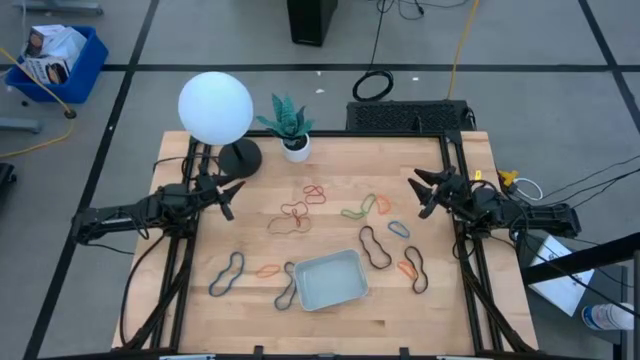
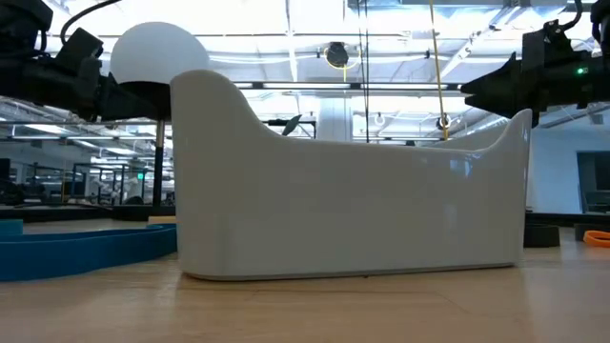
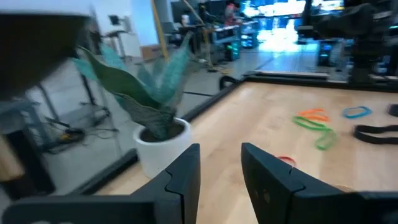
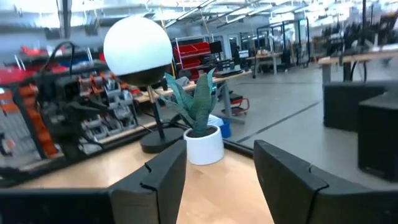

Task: Pick and place rubber bands into bin
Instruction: Put the left black rubber band into the gray bin

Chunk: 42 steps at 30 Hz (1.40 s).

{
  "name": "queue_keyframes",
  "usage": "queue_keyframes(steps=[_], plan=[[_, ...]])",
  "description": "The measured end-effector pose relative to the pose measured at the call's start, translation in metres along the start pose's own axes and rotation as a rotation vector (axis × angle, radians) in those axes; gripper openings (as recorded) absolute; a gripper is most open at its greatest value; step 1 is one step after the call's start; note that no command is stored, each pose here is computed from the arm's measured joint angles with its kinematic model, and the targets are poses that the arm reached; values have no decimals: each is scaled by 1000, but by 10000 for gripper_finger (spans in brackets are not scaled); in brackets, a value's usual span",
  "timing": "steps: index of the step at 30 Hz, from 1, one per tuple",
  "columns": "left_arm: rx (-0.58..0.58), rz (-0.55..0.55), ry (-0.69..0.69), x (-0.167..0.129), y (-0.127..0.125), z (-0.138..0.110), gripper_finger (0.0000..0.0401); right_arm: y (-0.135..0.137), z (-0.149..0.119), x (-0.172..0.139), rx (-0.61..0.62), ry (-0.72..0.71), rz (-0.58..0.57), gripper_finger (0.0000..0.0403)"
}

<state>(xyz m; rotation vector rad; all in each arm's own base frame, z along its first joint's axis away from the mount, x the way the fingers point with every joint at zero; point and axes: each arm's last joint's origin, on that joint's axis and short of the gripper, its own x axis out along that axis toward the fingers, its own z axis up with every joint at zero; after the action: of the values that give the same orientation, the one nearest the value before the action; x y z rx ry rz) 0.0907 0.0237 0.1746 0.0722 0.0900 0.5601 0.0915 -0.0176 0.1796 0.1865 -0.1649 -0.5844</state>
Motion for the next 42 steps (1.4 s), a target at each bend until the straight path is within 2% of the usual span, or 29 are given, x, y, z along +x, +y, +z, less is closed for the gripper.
queue_keyframes(steps=[6, 10, 14, 20, 35, 42], plan=[[-37, 3, 3, 0, 0, 0, 124, 0, 2, 0, 98, -20, -2, 181], [-45, 4, 3, 0, 0, 0, 124, -1, 2, 0, 179, -32, -53, 181], [-67, 4, 3, 0, 0, 0, 124, -1, 2, 0, 190, -27, -46, 181], [-66, 4, 4, 0, 0, 0, 124, -1, 1, 0, 78, -15, -52, 181], [-65, 6, 4, 0, 0, 0, 124, -1, 1, 0, -38, -10, -52, 181], [-64, 6, 4, 0, 0, 0, 124, 1, 1, 4, -207, -1, -52, 181]])
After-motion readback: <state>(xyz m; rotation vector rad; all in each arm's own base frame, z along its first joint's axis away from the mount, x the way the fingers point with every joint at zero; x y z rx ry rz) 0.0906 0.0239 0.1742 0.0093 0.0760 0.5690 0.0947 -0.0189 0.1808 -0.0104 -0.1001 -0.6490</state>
